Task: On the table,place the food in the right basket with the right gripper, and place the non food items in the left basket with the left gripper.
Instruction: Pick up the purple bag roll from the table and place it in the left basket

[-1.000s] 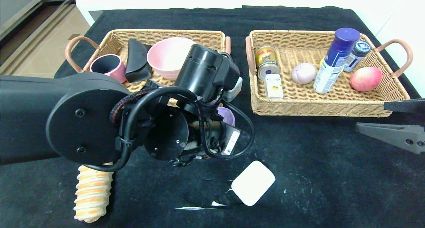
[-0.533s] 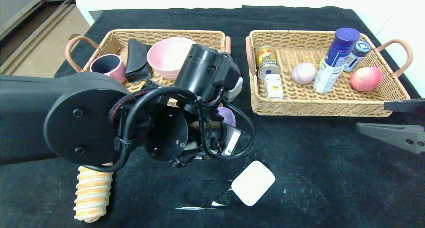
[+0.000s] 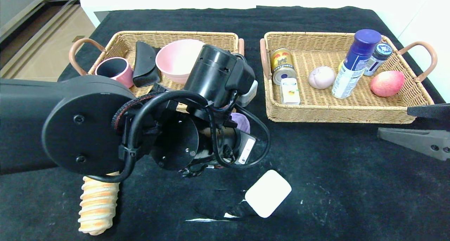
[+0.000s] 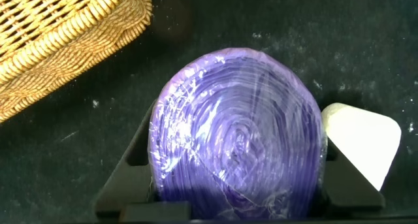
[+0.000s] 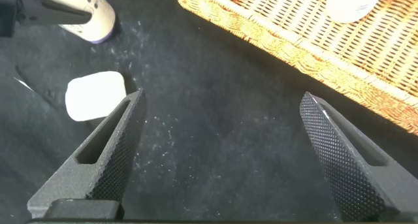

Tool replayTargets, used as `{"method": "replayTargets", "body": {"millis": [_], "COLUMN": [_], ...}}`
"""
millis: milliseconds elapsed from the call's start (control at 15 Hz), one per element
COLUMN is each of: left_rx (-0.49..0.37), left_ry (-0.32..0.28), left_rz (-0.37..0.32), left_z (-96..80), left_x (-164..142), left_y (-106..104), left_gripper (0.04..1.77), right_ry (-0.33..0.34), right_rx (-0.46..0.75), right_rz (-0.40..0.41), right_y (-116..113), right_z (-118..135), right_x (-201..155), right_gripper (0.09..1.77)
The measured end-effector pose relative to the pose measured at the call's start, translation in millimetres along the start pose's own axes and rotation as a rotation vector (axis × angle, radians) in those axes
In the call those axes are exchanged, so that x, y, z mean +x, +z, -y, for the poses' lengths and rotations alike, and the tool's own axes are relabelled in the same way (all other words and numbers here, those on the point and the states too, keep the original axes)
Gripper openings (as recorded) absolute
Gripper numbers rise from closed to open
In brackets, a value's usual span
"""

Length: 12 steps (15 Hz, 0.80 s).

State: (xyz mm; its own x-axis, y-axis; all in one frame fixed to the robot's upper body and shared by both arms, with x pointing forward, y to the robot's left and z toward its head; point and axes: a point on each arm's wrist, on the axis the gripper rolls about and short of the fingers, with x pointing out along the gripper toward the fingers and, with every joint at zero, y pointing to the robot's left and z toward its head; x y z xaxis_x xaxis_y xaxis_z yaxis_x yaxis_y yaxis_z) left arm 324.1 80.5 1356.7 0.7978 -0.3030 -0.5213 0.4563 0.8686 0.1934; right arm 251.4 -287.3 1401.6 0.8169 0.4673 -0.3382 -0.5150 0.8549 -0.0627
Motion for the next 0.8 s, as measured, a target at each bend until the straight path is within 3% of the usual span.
{"method": "replayTargets", "body": {"millis": [800], "left_rx": [-0.031], "left_ry": [-0.007], "left_rz": [0.062], "left_z": [-12.2], "left_x": [-35], "left_y": [8], "left_gripper": [1.0], "right_ry": [-0.001], "right_rx": [-0.003], "right_rz": [0.009], "right_y": [1], "right_z": [-1], "right_x": [-3], "right_gripper": [1.71]}}
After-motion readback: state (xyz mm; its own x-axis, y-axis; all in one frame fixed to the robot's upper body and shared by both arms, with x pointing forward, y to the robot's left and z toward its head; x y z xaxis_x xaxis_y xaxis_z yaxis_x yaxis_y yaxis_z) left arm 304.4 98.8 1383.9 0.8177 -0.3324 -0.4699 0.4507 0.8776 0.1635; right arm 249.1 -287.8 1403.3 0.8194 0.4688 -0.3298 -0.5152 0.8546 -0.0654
